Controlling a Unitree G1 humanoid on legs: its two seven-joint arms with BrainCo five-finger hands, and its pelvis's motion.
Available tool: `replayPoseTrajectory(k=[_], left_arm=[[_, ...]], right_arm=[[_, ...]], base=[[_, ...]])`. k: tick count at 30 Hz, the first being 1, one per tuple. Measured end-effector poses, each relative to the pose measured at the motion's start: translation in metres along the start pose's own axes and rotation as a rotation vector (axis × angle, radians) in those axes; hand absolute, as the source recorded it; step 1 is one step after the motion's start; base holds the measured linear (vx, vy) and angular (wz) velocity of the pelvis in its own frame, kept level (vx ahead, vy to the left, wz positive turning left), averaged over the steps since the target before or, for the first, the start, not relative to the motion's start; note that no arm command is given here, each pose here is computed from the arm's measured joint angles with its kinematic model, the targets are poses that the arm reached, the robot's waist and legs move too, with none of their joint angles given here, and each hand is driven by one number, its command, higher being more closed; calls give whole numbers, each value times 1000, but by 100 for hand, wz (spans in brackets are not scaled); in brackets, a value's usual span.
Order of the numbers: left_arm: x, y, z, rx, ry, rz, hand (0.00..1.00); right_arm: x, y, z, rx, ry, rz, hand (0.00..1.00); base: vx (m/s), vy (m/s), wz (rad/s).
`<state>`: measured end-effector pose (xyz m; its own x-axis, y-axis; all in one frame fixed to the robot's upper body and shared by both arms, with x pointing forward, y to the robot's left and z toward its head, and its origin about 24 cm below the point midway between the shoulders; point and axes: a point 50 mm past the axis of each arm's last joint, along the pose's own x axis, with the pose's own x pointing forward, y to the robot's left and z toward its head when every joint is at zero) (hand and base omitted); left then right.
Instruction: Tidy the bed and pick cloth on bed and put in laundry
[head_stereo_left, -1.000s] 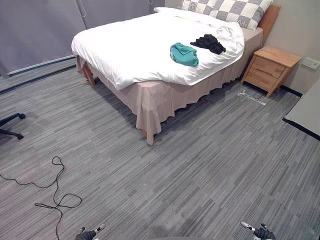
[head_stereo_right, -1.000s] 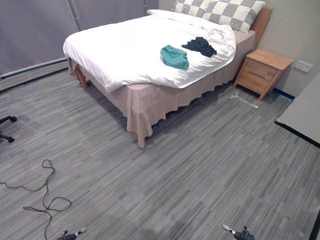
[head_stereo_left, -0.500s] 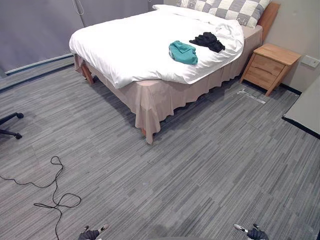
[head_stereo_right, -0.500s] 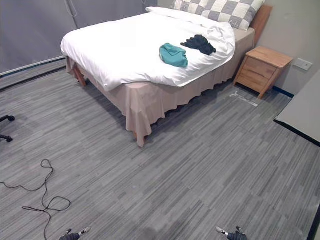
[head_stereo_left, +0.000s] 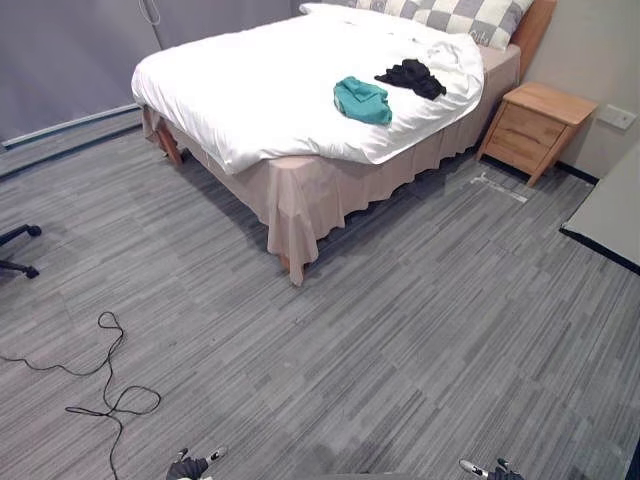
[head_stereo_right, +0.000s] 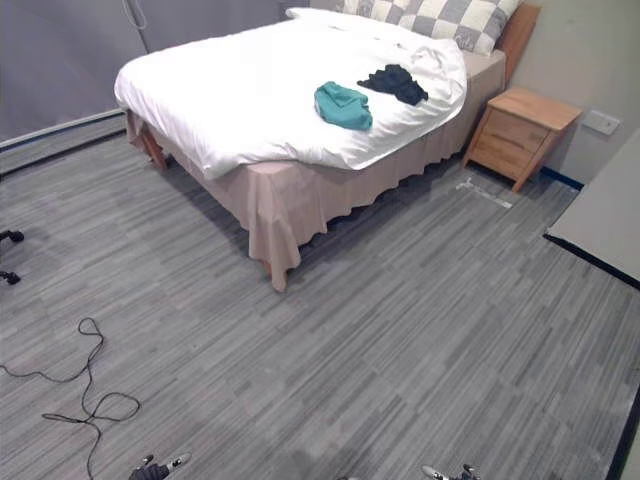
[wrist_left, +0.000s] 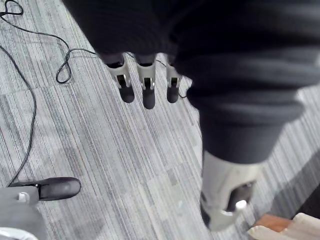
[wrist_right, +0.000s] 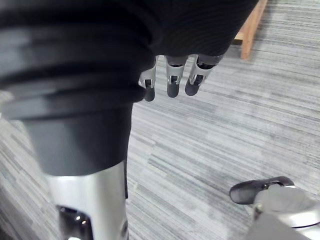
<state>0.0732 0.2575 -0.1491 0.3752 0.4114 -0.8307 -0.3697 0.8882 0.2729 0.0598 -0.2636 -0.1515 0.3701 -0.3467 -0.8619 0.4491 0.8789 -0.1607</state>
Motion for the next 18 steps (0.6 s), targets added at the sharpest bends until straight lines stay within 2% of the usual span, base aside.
replayPoseTrajectory(k=[7, 11, 14, 18], left_arm=[[4, 10, 12, -7, -28, -3, 0], [0, -7, 6, -61, -35, -48, 0], [0, -19, 15, -69, -80, -108, 0], [-1, -22, 24, -67, -137, -123, 0]], right_arm=[[-2, 3, -11, -11, 32, 24, 0], [-7, -8, -24, -24, 62, 0, 0], [-1, -3, -2, -17, 0, 11, 0], [3, 1, 9, -120, -22, 26, 0]], base=[[240, -169, -12], [494, -348, 18], [586, -362, -24], [628, -252, 5]])
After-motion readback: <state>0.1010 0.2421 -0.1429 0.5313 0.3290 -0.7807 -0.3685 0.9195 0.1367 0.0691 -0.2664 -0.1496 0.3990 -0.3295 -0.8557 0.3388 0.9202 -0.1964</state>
